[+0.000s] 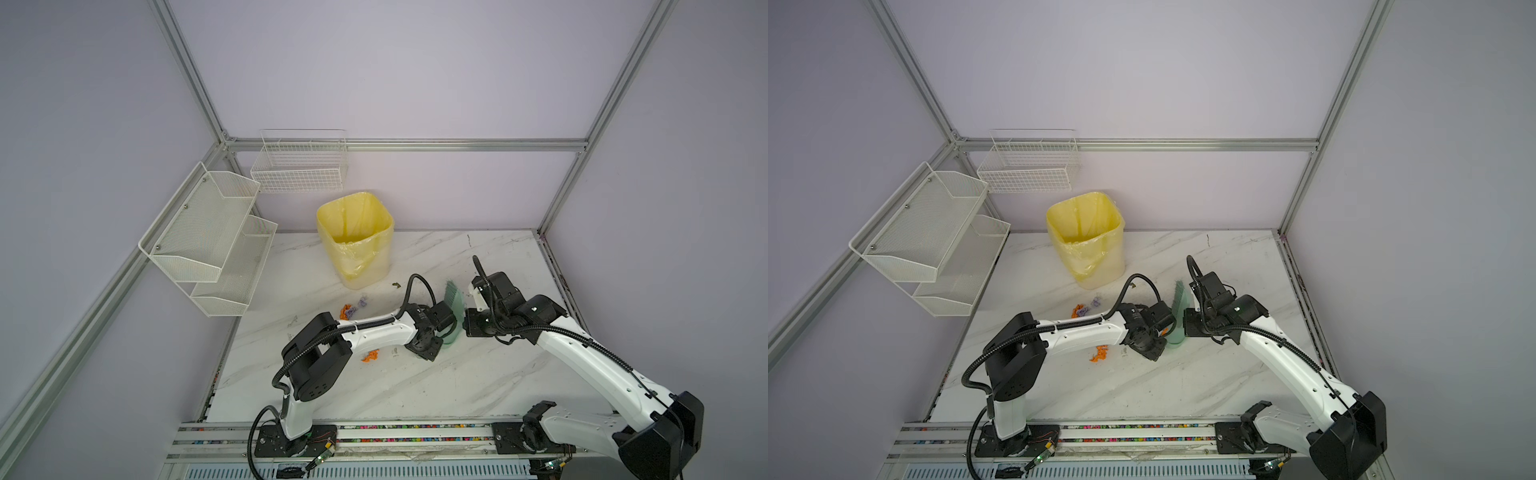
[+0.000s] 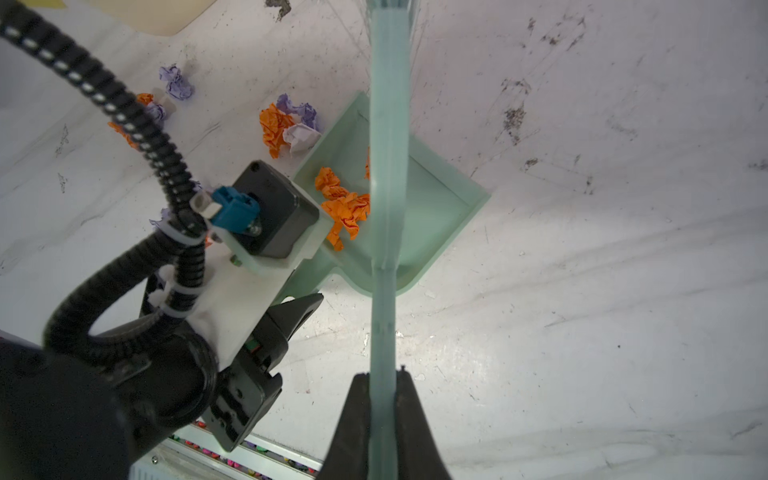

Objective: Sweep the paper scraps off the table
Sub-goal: 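Sweep orange scraps with the brush into the dustpan held by the left gripper, then draw the brush back with the right gripper away from the dustpan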

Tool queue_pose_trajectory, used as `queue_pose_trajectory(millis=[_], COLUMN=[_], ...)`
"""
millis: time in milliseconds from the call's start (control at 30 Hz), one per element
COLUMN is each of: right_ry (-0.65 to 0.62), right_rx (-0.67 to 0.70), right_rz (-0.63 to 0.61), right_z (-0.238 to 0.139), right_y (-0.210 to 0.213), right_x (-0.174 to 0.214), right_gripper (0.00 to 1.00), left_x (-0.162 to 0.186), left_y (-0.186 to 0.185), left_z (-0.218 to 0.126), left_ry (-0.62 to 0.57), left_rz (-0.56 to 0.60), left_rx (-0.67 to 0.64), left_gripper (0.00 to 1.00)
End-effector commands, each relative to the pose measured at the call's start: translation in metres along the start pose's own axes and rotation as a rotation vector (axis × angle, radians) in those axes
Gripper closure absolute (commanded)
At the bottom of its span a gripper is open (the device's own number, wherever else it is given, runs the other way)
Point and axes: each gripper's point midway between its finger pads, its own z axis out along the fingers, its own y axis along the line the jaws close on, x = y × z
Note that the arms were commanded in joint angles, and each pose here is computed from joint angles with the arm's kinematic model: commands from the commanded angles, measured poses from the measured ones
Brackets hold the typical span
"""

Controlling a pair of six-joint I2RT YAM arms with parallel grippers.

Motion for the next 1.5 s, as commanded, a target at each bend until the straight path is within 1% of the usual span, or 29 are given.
queue_pose_trajectory(millis=[0, 67, 133, 233, 333, 400, 500, 667, 900, 1067, 1333, 1467], right_ry=[-0.089, -0.089, -0.062, -0.001, 0.043, 0.045, 0.026, 0.016, -0.101, -0.163, -0.231, -0.25], right_rx=[0.007, -0.024, -0.038, -0.053, -0.097, -0.084, -0.027, -0.034, -0.026, -0.027, 0.035, 0.067], right_rz=[0.008, -0.008, -0.014, -0.017, -0.015, 0.007, 0.036, 0.08, 0.089, 0.089, 0.074, 0.076], right_z=[-0.017, -0.018, -0.014, -0.003, -0.002, -0.004, -0.009, -0.019, -0.052, -0.061, -0.062, -0.053], right_y=[0.005, 0.013, 0.016, 0.016, 0.018, 0.011, -0.004, -0.009, -0.007, -0.003, -0.006, -0.012], right_x=[-0.026, -0.03, -0.027, -0.013, 0.004, 0.012, 0.02, 0.029, 0.006, -0.011, -0.038, -0.056], right_gripper=[1.0, 1.0, 1.0, 1.0, 1.0, 1.0, 1.0, 1.0, 1.0, 1.0, 1.0, 1.0], left_x=[-0.016, -0.018, -0.019, -0.022, -0.024, -0.025, -0.027, -0.03, -0.035, -0.035, -0.036, -0.037], left_y=[-0.007, -0.007, -0.004, -0.003, 0.001, 0.001, 0.004, 0.008, 0.006, 0.006, 0.006, 0.005], left_z=[-0.012, -0.014, -0.016, -0.019, -0.022, -0.024, -0.029, -0.039, -0.044, -0.046, -0.055, -0.06], left_ry=[-0.072, -0.082, -0.091, -0.108, -0.122, -0.13, -0.148, -0.193, -0.212, -0.216, -0.225, -0.229], left_rz=[-0.044, -0.047, -0.051, -0.054, -0.059, -0.059, -0.064, -0.082, -0.088, -0.09, -0.09, -0.1], left_rx=[0.041, 0.034, 0.025, 0.018, 0.008, 0.007, -0.004, -0.013, -0.001, 0.005, 0.01, 0.022], left_gripper=[0.92, 0.92, 0.92, 0.92, 0.93, 0.93, 0.93, 0.94, 0.94, 0.94, 0.94, 0.94])
